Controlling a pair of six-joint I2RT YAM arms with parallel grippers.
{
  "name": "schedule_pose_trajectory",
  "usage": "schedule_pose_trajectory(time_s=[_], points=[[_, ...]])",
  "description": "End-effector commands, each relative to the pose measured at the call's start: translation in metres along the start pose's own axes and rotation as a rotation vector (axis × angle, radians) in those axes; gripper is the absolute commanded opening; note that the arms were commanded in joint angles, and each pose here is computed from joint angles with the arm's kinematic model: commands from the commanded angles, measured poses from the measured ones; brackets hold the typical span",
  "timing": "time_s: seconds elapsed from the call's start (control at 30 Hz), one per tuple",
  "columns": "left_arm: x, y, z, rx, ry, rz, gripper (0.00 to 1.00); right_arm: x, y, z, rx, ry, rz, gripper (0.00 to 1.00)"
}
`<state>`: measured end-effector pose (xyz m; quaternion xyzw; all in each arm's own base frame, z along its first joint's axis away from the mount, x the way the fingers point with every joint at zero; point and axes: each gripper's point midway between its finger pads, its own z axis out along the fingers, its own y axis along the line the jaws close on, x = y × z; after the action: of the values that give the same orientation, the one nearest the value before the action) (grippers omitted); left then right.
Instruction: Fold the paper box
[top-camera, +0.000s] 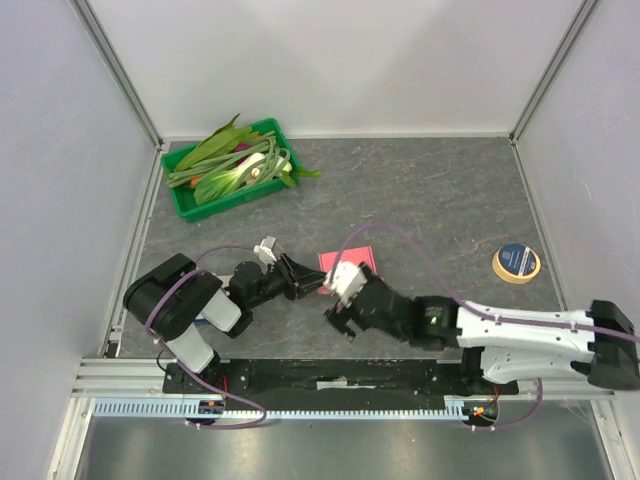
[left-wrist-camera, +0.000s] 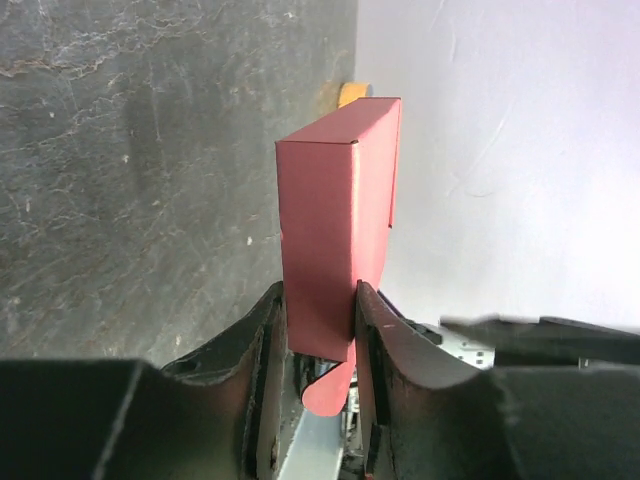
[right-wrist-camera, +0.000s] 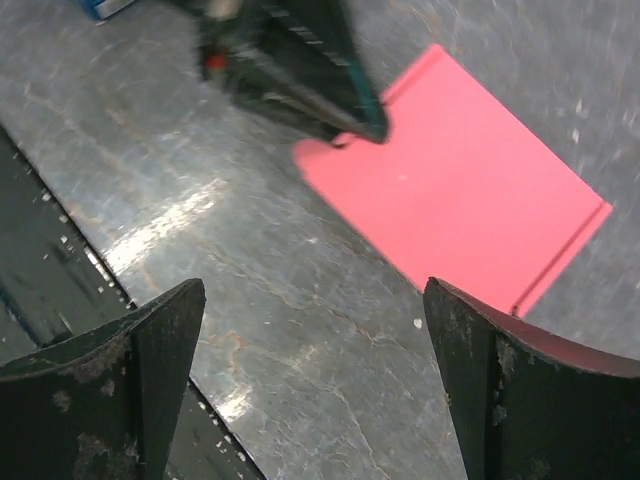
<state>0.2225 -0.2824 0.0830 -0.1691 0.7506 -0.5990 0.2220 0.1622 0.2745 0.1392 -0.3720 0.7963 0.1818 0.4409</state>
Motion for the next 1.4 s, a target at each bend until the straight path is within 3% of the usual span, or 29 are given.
schedule_pose_trajectory(time_s=[0.0, 0.17, 0.23, 0.3, 0.47, 0.53, 0.8, 0.9, 0.93, 0.97, 1.13, 1.2, 1.37], points=[[-0.003, -0.023, -0.018, 0.062, 0.029, -0.088, 0.33, -0.035, 0.009, -0.020, 0.257, -0.044, -0.362, 0.98], [-0.005, -0.023, -0.038, 0.021, 0.074, -0.150, 0.33, -0.037, 0.036, -0.012, 0.394, 0.028, -0.764, 0.98], [-0.007, -0.030, -0.047, 0.013, 0.080, -0.149, 0.33, -0.049, 0.024, -0.014, 0.553, 0.034, -0.848, 0.98], [-0.012, -0.039, -0.050, 0.003, 0.079, -0.121, 0.33, -0.047, 0.028, -0.004, 0.600, 0.063, -0.932, 0.98], [-0.010, -0.046, -0.070, -0.069, 0.074, -0.066, 0.37, -0.058, 0.026, -0.002, 0.723, 0.049, -1.023, 0.98], [-0.006, -0.046, -0.074, -0.072, 0.084, -0.068, 0.36, -0.067, 0.028, -0.004, 0.747, 0.005, -0.986, 0.97], [0.000, -0.047, -0.082, -0.063, 0.088, -0.063, 0.33, -0.073, 0.028, -0.004, 0.733, -0.026, -1.029, 0.91], [0.002, -0.046, -0.085, -0.062, 0.091, -0.065, 0.33, -0.075, 0.030, -0.002, 0.716, -0.043, -1.021, 0.70], [0.003, -0.047, -0.085, -0.058, 0.096, -0.067, 0.33, -0.076, 0.030, -0.003, 0.707, -0.051, -1.008, 0.56], [0.003, -0.047, -0.085, -0.056, 0.096, -0.063, 0.33, -0.077, 0.029, -0.002, 0.700, -0.055, -1.000, 0.52], [0.005, -0.048, -0.088, -0.034, 0.094, -0.069, 0.35, -0.079, 0.027, 0.002, 0.670, -0.070, -0.977, 0.50], [0.008, -0.048, -0.090, -0.022, 0.097, -0.068, 0.42, -0.077, 0.022, 0.002, 0.672, -0.062, -0.971, 0.36], [0.000, -0.050, -0.097, -0.055, 0.039, 0.110, 0.63, -0.071, 0.016, 0.008, 0.562, -0.047, -0.867, 0.32]])
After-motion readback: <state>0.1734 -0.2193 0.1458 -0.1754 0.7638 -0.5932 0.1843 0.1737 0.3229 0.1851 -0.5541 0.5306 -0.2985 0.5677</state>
